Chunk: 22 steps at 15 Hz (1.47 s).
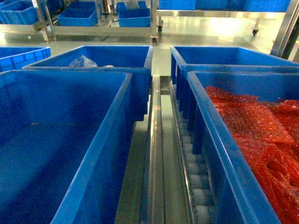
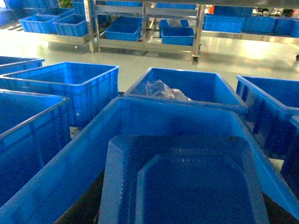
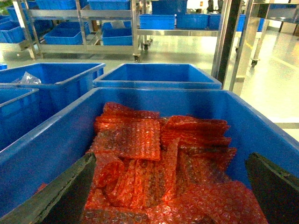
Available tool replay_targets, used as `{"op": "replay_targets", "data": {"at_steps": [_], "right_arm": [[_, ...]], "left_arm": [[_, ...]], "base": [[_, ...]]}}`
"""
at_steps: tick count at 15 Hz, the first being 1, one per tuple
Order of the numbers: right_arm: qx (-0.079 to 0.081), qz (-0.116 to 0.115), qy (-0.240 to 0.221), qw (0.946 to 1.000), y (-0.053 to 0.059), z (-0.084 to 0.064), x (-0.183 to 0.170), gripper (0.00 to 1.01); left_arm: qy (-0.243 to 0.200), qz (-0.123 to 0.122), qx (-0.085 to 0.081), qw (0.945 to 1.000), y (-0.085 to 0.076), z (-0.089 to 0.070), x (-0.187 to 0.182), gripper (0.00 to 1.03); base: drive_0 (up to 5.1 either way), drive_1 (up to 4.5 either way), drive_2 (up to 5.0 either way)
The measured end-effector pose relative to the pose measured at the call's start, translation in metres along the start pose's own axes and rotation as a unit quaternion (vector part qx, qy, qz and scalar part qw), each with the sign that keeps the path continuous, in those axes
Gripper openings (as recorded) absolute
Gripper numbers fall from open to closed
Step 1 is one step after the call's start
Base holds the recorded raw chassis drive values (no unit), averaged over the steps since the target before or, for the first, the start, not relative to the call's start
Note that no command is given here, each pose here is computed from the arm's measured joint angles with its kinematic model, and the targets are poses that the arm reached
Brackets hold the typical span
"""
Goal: Pick blue part to blue bin on bottom shelf
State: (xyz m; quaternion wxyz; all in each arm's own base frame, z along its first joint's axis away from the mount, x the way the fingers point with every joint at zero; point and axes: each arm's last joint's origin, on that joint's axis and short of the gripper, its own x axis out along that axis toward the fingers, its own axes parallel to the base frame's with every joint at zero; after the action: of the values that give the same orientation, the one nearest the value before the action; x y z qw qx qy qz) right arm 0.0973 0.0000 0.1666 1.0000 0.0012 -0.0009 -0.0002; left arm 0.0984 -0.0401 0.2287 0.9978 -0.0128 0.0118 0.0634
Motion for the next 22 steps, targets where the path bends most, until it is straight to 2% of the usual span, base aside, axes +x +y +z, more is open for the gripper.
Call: {"op": "replay_targets", "data": {"at_steps": [8, 9, 10, 12, 14, 15, 16, 17, 19, 20, 21, 22], "right_arm": [[0.0, 0.0, 0.0, 1.0, 0.0, 0.0, 0.0, 0.98], [0.0, 0.0, 0.0, 1.0, 0.0, 0.0, 0.0, 0.98], [0.0, 0.0, 0.0, 1.0, 0.0, 0.0, 0.0, 0.98], [0.0, 0.0, 0.0, 1.0, 0.0, 0.0, 0.0, 0.98], [0.0, 0.0, 0.0, 1.0, 0.0, 0.0, 0.0, 0.98], [0.0, 0.0, 0.0, 1.0, 0.0, 0.0, 0.0, 0.98], [0.0, 0.0, 0.0, 1.0, 0.0, 0.0, 0.0, 0.98], [0.0, 0.0, 0.0, 1.0, 0.0, 0.0, 0.0, 0.98], [0.0, 0.0, 0.0, 1.0, 0.0, 0.0, 0.0, 0.98], [0.0, 0.0, 0.0, 1.0, 0.0, 0.0, 0.0, 0.98], [0.0, 0.0, 0.0, 1.0, 0.0, 0.0, 0.0, 0.98], [0.0, 0.0, 0.0, 1.0, 0.0, 0.0, 0.0, 0.98]], "left_arm": [[-0.006, 0.005, 0.001, 1.0, 0.0, 0.001, 0.0, 0.44], [-0.021, 0.026, 0.009, 0.9994, 0.0, 0.004, -0.001, 0.44], [-0.018, 0.028, 0.025, 0.9991, -0.001, 0.003, -0.001, 0.44], [-0.038, 0.006, 0.025, 0.9989, -0.011, 0.007, 0.013, 0.44], [-0.019, 0.004, 0.045, 0.9988, -0.023, -0.005, 0.053, 0.44], [0.002, -0.02, 0.043, 0.9989, -0.031, -0.011, 0.075, 0.44], [0.025, -0.036, 0.035, 0.9984, -0.04, -0.016, 0.092, 0.51], [0.049, -0.037, 0.039, 0.9974, -0.042, -0.024, 0.096, 0.64], [0.04, -0.037, 0.026, 0.9982, -0.041, -0.022, 0.095, 0.89], [0.041, -0.037, 0.027, 0.9981, -0.041, -0.022, 0.095, 1.0], [0.012, -0.048, 0.014, 0.9987, -0.038, -0.021, 0.095, 0.93], [-0.011, -0.063, 0.004, 0.9979, -0.027, -0.025, 0.089, 0.78]], "base": [[0.0, 0.0, 0.0], [0.0, 0.0, 0.0], [0.0, 0.0, 0.0], [0.0, 0.0, 0.0], [0.0, 0.0, 0.0], [0.0, 0.0, 0.0], [0.0, 0.0, 0.0], [0.0, 0.0, 0.0], [0.0, 0.0, 0.0], [0.0, 0.0, 0.0], [0.0, 0.0, 0.0], [0.0, 0.0, 0.0]]}}
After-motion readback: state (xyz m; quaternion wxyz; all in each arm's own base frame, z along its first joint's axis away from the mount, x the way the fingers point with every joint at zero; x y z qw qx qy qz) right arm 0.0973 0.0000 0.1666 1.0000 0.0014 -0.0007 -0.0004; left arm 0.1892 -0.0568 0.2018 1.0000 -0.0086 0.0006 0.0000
